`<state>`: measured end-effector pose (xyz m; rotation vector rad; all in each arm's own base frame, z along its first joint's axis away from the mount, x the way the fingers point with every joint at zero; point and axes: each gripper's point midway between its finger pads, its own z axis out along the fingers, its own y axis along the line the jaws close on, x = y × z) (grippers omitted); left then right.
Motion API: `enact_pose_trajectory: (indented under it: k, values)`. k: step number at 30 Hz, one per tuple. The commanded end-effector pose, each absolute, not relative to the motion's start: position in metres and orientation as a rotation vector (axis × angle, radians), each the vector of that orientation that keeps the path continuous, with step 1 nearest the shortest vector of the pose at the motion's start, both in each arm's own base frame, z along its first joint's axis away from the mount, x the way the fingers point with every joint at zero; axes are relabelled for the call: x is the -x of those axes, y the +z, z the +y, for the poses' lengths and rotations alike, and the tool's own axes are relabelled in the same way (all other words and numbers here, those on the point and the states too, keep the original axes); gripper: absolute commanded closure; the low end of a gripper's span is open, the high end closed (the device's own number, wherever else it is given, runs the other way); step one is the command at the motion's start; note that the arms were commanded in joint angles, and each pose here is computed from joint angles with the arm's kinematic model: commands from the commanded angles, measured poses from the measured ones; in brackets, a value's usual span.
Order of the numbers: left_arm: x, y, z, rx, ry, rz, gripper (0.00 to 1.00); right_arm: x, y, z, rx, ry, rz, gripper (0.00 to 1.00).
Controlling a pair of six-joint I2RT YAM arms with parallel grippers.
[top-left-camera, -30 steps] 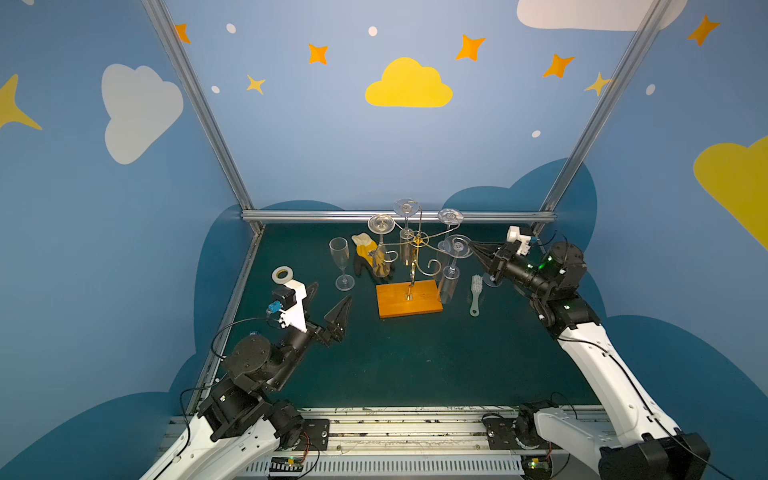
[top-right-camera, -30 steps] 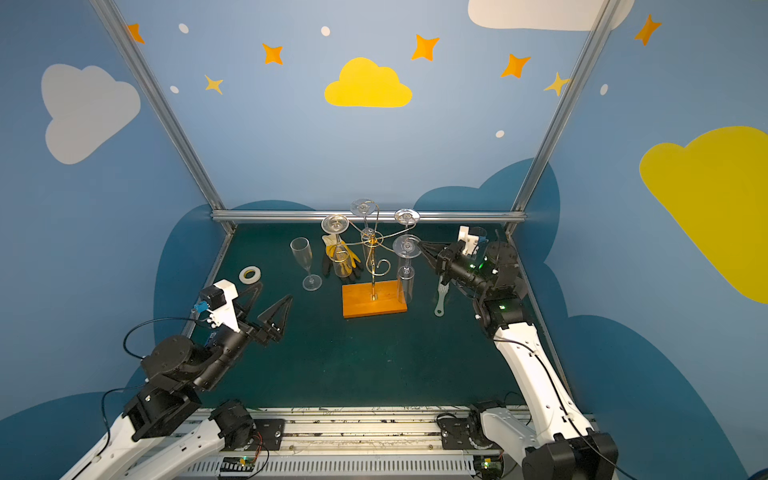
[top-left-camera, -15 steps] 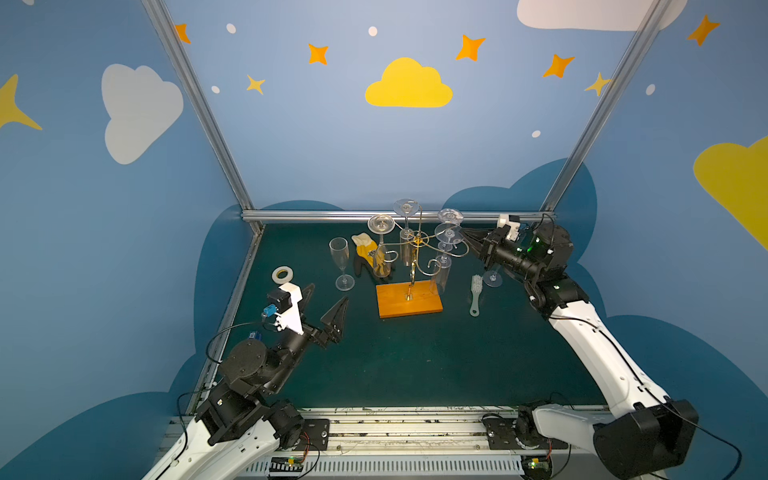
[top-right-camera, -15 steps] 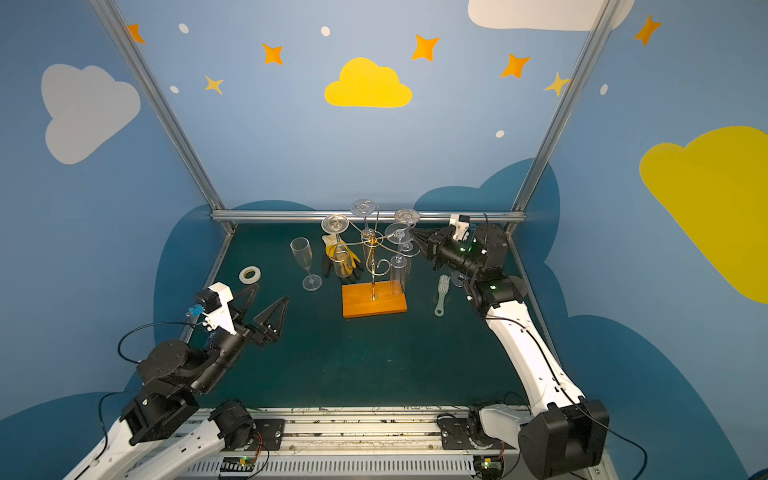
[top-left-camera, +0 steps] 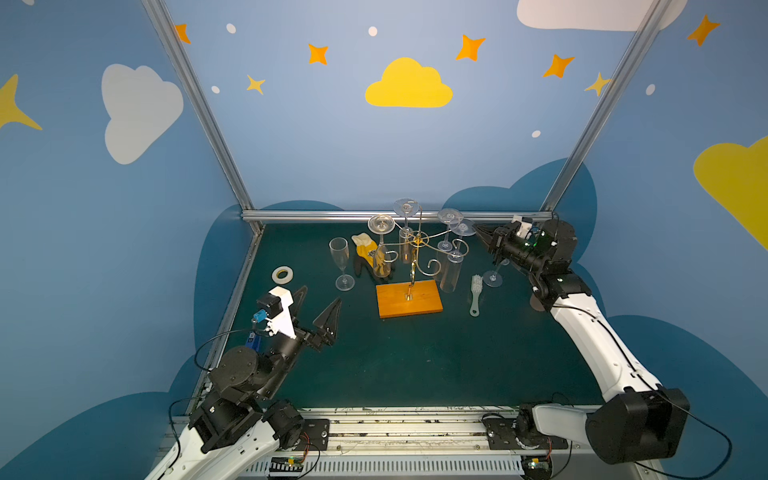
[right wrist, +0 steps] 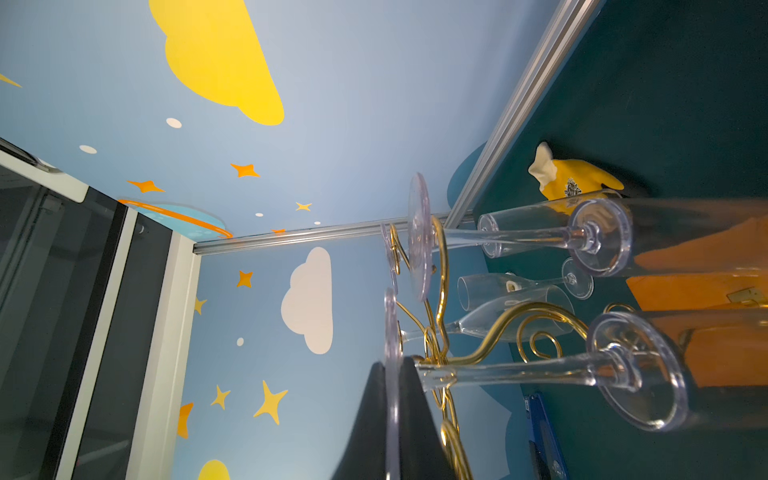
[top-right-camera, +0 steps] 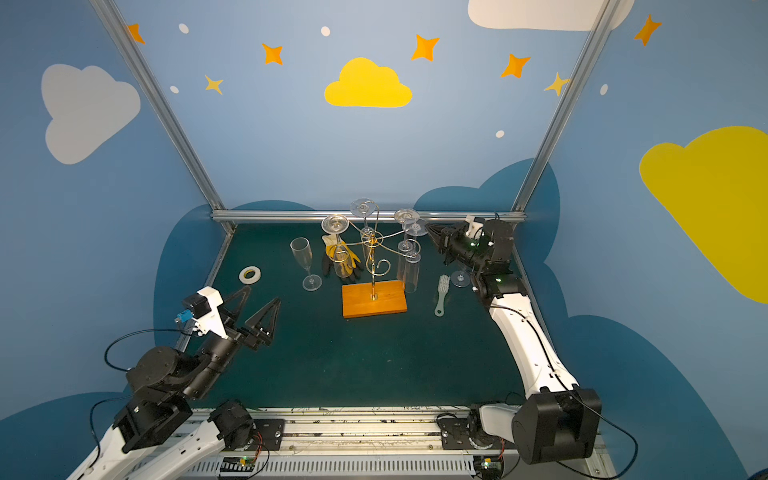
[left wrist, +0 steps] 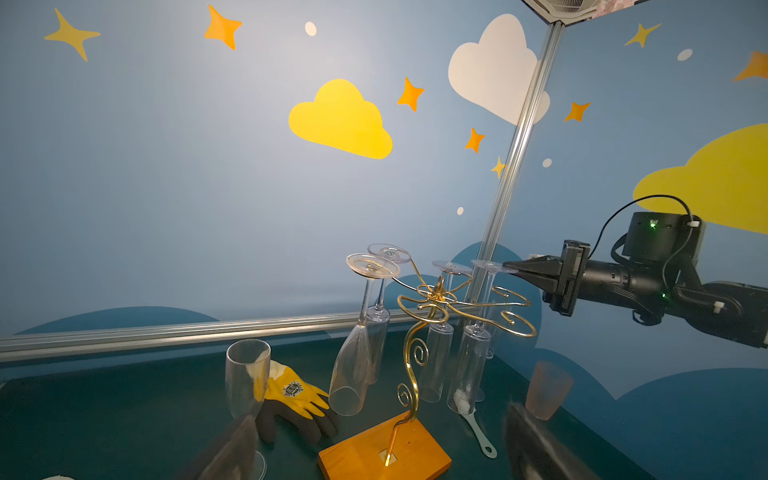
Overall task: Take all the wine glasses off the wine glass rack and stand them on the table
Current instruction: 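Pull the flute off the rack arm with the right gripper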
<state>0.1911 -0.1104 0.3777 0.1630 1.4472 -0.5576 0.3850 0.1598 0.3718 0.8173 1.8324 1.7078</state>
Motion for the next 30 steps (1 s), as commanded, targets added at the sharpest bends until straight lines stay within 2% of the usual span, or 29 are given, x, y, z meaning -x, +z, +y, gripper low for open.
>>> enact_pose_trajectory:
  k: [1,18,30]
  values:
    - [-0.193,0.377,-0.107,-0.152,-0.54,1.447,0.09,-0.38,0.393,0.152,-0.782,1.714,1.771,1.0]
    - [-0.193,0.381,-0.11,-0.159,-0.548,1.445,0.09,-0.353,0.391,0.115,-0.824,1.658,1.719,1.0]
    - [-0.193,0.391,-0.12,-0.172,-0.61,1.436,0.09,-0.337,0.41,0.103,-0.745,1.619,1.678,1.0]
